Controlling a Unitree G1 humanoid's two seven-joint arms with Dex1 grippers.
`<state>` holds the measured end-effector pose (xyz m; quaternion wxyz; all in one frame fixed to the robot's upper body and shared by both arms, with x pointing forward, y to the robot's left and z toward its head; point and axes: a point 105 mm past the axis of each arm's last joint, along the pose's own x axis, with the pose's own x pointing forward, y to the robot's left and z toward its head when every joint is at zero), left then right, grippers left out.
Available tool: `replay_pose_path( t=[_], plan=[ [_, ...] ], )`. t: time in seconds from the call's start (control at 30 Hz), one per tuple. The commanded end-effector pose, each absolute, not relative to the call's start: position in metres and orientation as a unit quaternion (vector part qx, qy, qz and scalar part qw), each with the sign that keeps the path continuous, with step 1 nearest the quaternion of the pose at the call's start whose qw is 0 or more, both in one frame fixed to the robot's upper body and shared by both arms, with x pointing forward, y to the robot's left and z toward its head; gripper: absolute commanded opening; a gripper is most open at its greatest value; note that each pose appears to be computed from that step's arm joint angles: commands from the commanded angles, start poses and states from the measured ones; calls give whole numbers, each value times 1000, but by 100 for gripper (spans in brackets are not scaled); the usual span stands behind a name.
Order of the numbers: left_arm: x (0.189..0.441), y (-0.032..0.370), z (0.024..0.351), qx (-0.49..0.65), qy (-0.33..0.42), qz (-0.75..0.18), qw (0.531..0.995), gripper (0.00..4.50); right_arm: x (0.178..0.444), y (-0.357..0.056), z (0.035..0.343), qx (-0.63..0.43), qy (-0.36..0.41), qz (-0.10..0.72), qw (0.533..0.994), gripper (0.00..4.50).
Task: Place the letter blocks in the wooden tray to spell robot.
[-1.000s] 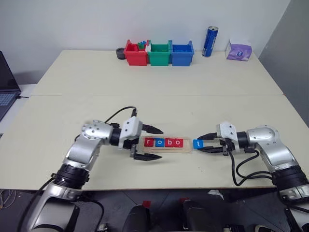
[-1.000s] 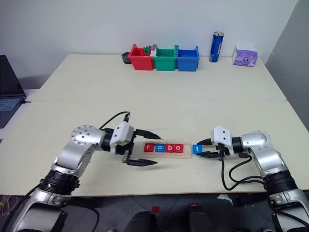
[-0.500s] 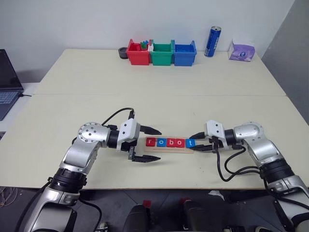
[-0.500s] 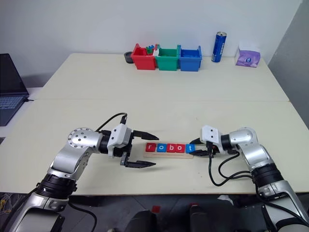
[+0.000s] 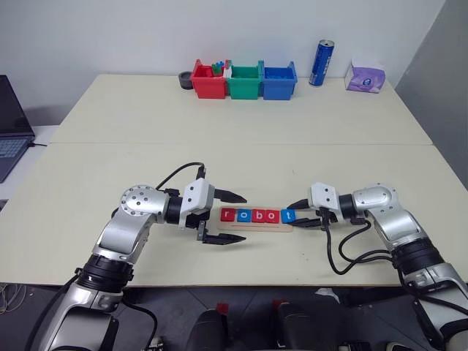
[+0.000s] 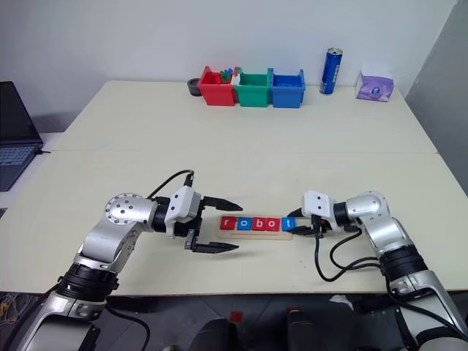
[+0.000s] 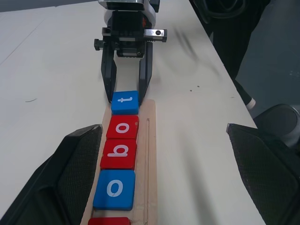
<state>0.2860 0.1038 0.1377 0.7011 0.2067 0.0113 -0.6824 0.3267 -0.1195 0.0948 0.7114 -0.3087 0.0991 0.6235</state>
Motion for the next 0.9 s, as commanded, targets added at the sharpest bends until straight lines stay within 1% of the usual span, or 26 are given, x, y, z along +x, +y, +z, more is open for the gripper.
replay_pose_path(
  t=[0.03, 0.2, 0.23, 0.37, 0.43, 0.47, 0.6, 0.67, 0.77, 0.9],
  plan=[
    [285, 100, 149, 212, -14, -682, 699, 450, 328, -115, 98, -320, 92, 625, 706, 148],
    [284, 100, 147, 210, -12, -682, 700, 450, 328, -113, 99, -311, 93, 628, 707, 148],
    [284, 101, 147, 210, -11, -682, 700, 450, 328, -113, 100, -309, 93, 629, 707, 221],
    [284, 101, 146, 210, -10, -681, 701, 450, 329, -113, 106, -287, 93, 630, 716, 357],
    [284, 101, 146, 209, -10, -681, 702, 450, 332, -113, 116, -264, 88, 621, 733, 427],
    [284, 101, 146, 209, -10, -681, 702, 450, 334, -114, 121, -256, 82, 614, 742, 449],
    [284, 100, 145, 208, -10, -681, 702, 450, 336, -122, 139, -226, 71, 593, 769, 449],
    [285, 101, 145, 208, -10, -681, 702, 450, 333, -128, 142, -225, 69, 588, 774, 449],
    [286, 100, 144, 208, -11, -682, 701, 450, 326, -135, 137, -221, 81, 587, 775, 391],
    [286, 98, 145, 207, -13, -686, 698, 450, 321, -138, 127, -231, 89, 589, 769, 245]
  ],
)
